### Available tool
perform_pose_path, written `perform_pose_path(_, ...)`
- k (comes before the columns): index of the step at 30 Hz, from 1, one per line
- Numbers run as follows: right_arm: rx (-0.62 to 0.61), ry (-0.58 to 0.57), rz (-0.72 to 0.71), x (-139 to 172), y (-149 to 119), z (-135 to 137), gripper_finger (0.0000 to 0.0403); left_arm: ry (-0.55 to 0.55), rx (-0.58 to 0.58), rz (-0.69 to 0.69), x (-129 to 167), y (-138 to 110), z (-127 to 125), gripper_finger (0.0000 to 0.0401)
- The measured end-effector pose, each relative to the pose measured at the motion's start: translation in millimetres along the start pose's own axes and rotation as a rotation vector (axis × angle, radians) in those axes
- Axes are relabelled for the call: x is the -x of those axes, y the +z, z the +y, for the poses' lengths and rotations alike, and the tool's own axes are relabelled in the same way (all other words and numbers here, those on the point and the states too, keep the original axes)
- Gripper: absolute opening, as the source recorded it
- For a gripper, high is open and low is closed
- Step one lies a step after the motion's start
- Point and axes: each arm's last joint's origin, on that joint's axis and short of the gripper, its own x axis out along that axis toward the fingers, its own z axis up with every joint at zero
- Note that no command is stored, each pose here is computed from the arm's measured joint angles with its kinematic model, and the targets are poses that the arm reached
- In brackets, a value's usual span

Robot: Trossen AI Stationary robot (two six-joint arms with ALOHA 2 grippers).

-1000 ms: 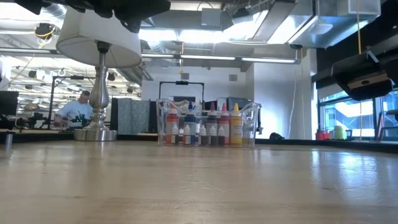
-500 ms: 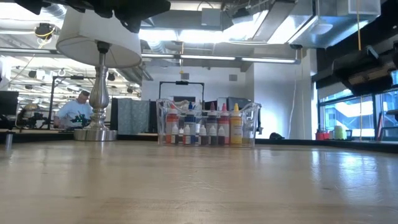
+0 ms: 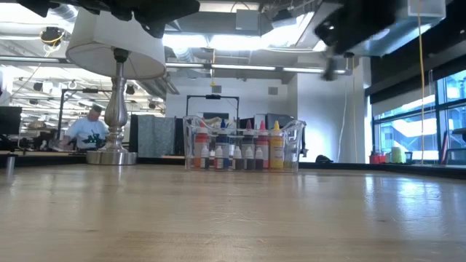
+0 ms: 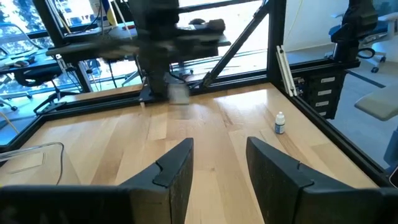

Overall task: Pick & Place food coloring
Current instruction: Put the small orange food coloring bottle into the transparent bin

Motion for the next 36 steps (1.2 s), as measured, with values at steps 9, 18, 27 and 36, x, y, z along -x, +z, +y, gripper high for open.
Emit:
perform_pose_path(9, -0.104, -0.251, -0.025, 37.4, 29.0, -125.4, 0.0064, 0.000, 0.000, 0.000, 0.0, 0.0, 0.1, 0.0145)
perform_pose_path(18, -0.259, -0.189, 0.123, -18.6, -8.5, -202.3, 0.0064, 0.000, -0.001, 0.002, 0.0, -0.2, 0.0, 0.0144)
perform_pose_path(27, -0.319, -0.164, 0.233, -61.7, -33.0, -223.8, 0.0065, -0.002, -0.009, 0.026, 0.0, -2.6, -0.2, 0.0144)
perform_pose_path(36, -0.326, -0.156, 0.257, -77.4, -39.3, -227.2, 0.0066, -0.003, -0.015, 0.046, 0.1, -4.6, -0.2, 0.0144)
